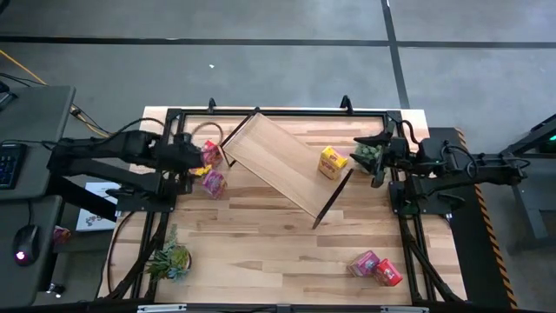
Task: Stack cereal on shelf
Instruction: Put the yellow cereal box on the shelf
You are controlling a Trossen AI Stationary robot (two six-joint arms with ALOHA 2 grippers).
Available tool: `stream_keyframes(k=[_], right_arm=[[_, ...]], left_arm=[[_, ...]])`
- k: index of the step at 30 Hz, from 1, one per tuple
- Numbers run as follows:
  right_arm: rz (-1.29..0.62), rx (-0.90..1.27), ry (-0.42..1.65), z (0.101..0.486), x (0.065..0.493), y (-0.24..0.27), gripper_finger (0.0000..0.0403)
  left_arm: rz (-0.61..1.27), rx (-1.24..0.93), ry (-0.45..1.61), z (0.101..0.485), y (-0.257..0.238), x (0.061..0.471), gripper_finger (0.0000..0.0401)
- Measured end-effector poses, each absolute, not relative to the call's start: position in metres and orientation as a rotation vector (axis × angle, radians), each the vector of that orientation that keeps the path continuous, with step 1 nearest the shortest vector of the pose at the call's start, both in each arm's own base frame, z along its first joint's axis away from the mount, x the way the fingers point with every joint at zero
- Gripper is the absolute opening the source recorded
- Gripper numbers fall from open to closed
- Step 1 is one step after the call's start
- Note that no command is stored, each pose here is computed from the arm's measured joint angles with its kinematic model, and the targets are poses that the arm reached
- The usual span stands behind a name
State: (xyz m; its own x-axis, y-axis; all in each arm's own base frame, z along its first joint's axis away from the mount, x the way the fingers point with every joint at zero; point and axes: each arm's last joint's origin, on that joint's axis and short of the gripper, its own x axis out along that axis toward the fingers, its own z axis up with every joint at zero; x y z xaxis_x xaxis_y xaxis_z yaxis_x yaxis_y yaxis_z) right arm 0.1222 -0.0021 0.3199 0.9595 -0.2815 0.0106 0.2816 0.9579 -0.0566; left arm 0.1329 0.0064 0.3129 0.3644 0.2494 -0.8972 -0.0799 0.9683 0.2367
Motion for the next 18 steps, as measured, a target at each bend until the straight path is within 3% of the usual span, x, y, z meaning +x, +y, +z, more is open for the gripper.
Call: stream_keyframes(k=[7, 18], right_arm=[[-0.286, -0.058, -0.001, 0.320, 0.122, -0.002, 0.0227], [-0.285, -0.053, 0.024, 0.317, 0.122, -0.002, 0.0227]], left_arm=[[0.054, 0.338, 1.477, 0.277, 0.006, 0.154, 0.0264], [-0.014, 0.464, 1.571, 0.265, 0.014, 0.169, 0.0264]])
